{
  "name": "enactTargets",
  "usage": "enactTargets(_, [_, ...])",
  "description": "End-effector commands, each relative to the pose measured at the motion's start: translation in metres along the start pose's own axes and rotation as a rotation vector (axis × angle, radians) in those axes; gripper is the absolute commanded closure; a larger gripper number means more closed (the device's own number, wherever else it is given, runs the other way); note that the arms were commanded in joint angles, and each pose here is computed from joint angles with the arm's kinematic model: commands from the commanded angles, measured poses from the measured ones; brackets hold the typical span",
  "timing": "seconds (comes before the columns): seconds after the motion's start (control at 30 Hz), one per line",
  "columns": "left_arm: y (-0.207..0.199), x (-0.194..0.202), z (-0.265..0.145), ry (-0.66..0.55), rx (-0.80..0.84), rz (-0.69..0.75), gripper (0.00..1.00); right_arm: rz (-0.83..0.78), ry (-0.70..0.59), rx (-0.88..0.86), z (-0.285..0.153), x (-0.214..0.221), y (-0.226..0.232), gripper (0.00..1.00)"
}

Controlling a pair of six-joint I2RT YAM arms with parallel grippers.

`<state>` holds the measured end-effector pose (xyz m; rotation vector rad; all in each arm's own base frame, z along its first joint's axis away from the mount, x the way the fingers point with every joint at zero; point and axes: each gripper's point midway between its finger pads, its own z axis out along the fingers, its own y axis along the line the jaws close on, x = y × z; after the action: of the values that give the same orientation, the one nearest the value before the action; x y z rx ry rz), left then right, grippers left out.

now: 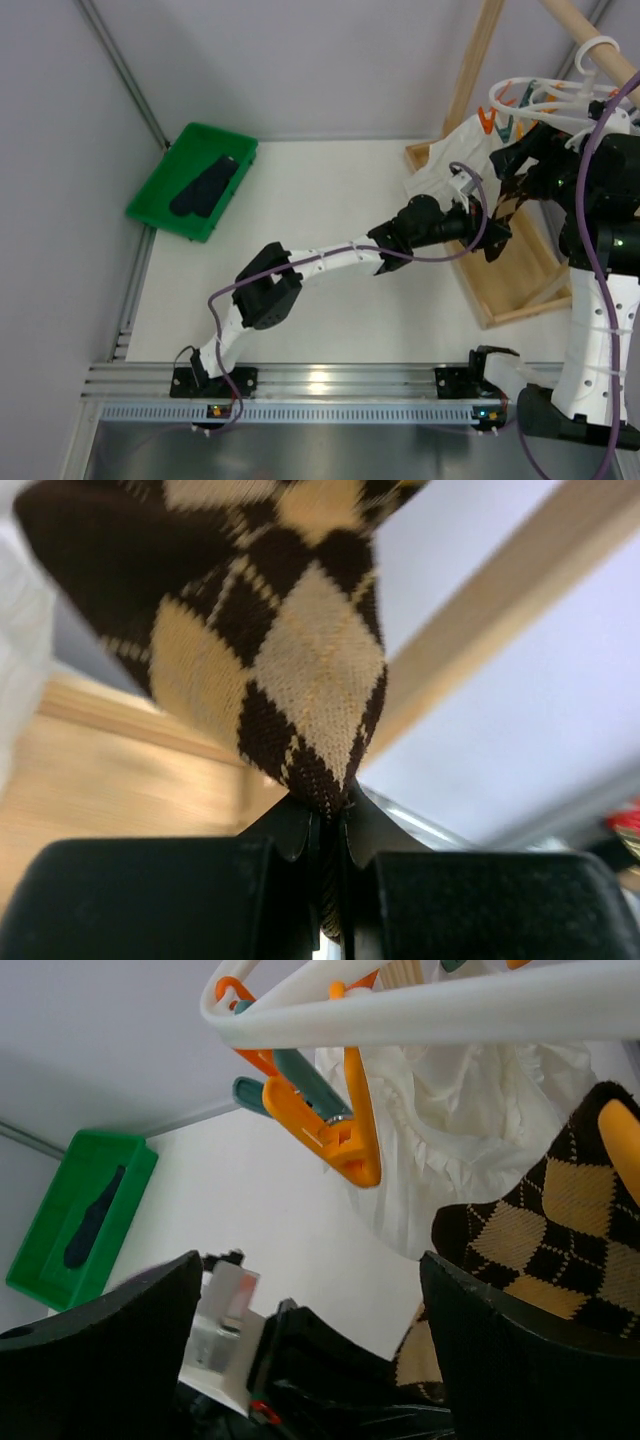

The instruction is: Remove the socks clipped to the hanger

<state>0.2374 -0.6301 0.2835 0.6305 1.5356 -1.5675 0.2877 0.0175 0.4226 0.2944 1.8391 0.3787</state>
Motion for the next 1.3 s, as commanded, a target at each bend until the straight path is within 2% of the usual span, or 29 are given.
enactTargets(0.0, [-0.05,-0.044,-0.034,0.044,0.218,-0.094,1.0,-0.007,-0.002,-0.061,-0.016,0.004,0.015,0.15])
enactTargets(0.17, [-0.039,-0.059,-0.063,0.1,0.24,-0.165,1.0,-0.067,-0.066,0.012,-0.046,-0.014,0.01,0.16])
enactTargets(0.27, [-0.023,-0.066,-0.082,0.118,0.219,-0.193,1.0,-0.101,-0.112,0.088,-0.062,-0.027,0.001,0.24])
enactTargets(0.33, [-0.024,-0.067,-0.093,0.14,0.23,-0.194,1.0,-0.125,-0.126,0.09,-0.066,-0.031,0.002,0.27])
enactTargets(0.53, [-0.019,-0.079,-0.116,0.173,0.254,-0.209,0.99,-0.141,-0.12,0.094,-0.062,-0.04,0.003,0.29])
enactTargets(0.67, [-0.024,-0.087,-0.119,0.186,0.281,-0.228,0.98,-0.151,-0.137,0.147,-0.053,-0.055,-0.004,0.39])
enactTargets(0.93, [-0.042,-0.101,-0.125,0.196,0.34,-0.194,0.98,-0.167,-0.165,0.223,-0.047,-0.071,-0.016,0.4])
enactTargets(1.27, [-0.04,-0.109,-0.126,0.191,0.342,-0.195,0.98,-0.18,-0.184,0.316,-0.039,-0.073,-0.036,0.42])
